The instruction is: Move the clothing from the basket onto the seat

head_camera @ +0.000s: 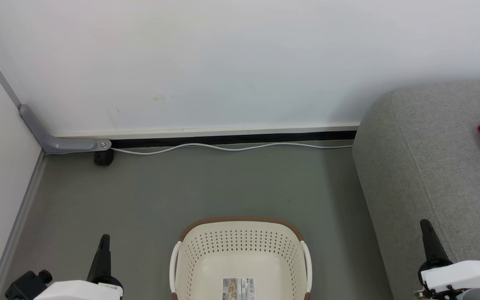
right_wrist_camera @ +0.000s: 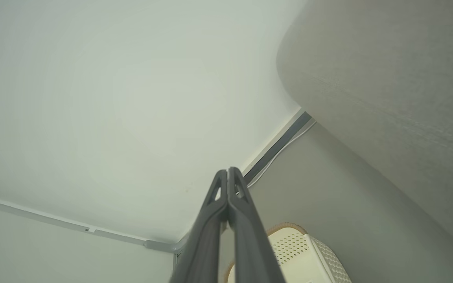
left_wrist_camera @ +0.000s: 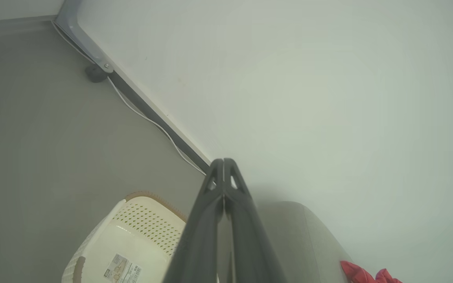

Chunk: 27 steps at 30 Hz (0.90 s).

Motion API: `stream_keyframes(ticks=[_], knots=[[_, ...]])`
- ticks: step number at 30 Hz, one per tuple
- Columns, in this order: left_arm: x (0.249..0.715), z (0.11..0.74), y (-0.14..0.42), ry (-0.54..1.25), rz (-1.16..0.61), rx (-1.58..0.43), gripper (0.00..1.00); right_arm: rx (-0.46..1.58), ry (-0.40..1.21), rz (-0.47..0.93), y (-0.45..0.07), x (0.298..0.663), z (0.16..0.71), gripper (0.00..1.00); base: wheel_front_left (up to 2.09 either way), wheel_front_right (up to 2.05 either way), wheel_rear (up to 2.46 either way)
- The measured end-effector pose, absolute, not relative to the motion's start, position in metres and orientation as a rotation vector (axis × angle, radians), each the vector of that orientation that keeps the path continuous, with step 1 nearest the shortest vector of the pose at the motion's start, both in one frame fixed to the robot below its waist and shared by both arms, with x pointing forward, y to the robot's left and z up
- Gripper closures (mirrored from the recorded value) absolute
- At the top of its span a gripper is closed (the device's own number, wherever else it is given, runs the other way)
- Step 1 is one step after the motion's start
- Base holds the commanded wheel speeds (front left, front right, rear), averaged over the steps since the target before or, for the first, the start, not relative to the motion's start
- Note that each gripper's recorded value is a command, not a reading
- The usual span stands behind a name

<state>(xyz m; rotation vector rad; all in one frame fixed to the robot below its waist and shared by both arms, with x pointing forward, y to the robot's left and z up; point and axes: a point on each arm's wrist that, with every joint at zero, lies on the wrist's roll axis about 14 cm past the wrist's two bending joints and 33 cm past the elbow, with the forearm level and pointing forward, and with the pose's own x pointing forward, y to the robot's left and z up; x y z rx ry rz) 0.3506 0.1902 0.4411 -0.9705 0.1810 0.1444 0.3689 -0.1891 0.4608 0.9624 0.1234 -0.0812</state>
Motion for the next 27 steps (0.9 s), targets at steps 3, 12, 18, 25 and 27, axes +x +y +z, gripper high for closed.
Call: stream_keyframes(ticks=[3,12,18,25,27], knots=[[0.351,0.441,0.19,0.182,0.143,-1.001,1.0,0.998,0.119,-0.088,-0.191,0.369,0.461,1.0,0.0,0.0,0.0],[0.356,0.447,0.189,0.168,0.134,-1.105,1.0,1.1,0.115,-0.091,-0.192,0.37,0.464,1.0,0.0,0.0,0.0],[0.358,0.45,0.188,0.163,0.13,-1.183,1.0,1.18,0.107,-0.101,-0.195,0.37,0.465,1.0,0.0,0.0,0.0],[0.36,0.453,0.188,0.156,0.123,-1.266,1.0,1.26,0.101,-0.106,-0.198,0.371,0.466,1.0,0.0,0.0,0.0],[0.361,0.454,0.188,0.153,0.122,-1.288,1.0,1.284,0.099,-0.106,-0.198,0.371,0.466,1.0,0.0,0.0,0.0]])
